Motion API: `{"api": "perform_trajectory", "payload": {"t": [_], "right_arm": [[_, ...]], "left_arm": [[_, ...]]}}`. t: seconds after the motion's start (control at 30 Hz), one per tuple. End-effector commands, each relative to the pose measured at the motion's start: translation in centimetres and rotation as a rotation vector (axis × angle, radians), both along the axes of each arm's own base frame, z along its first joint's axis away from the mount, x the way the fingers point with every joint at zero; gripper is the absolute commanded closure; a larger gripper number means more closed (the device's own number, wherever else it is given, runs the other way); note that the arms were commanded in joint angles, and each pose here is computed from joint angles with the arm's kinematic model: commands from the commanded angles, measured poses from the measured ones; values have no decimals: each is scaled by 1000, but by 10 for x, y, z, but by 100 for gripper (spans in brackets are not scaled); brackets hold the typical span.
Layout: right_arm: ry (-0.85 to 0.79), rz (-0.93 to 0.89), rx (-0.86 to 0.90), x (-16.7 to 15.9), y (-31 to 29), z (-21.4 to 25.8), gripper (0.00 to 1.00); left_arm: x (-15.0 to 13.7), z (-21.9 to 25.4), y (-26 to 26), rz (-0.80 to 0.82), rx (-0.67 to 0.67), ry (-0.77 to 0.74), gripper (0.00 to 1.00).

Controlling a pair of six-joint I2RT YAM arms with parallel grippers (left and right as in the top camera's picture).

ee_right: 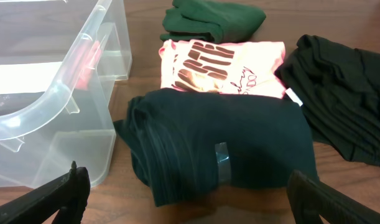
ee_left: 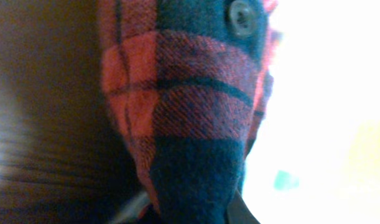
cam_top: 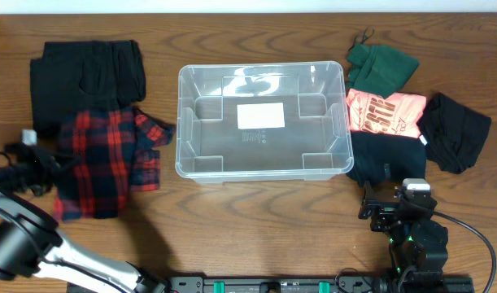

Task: Pack container
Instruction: 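Reach the left gripper to the plaid shirt and grasp it, then lift the plaid shirt with the left gripper and lower it into the container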

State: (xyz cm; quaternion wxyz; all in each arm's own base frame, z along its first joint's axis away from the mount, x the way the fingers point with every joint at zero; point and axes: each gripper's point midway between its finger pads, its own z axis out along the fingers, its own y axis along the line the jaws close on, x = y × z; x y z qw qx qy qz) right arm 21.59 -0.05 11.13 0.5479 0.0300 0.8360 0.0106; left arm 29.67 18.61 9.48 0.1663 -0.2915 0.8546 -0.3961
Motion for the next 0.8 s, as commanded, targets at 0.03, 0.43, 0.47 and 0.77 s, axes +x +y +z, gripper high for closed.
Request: {"api": "perform_trajectory", "payload": {"t": [0.03, 0.43, 0.47, 0.77], "right_arm": [[-5, -12, 12, 0, -1, 0, 1], [-5, -12, 12, 0, -1, 0, 1], [-5, -12, 12, 0, -1, 0, 1], [-5, -12, 12, 0, -1, 0, 1]], "left_arm": [[30, 142, -25, 1, 43, -424, 94], [22, 313, -189, -304, 87, -852, 94], [23, 320, -202, -328, 83, -864, 94], [60, 317, -308, -251, 113, -698, 94]]}}
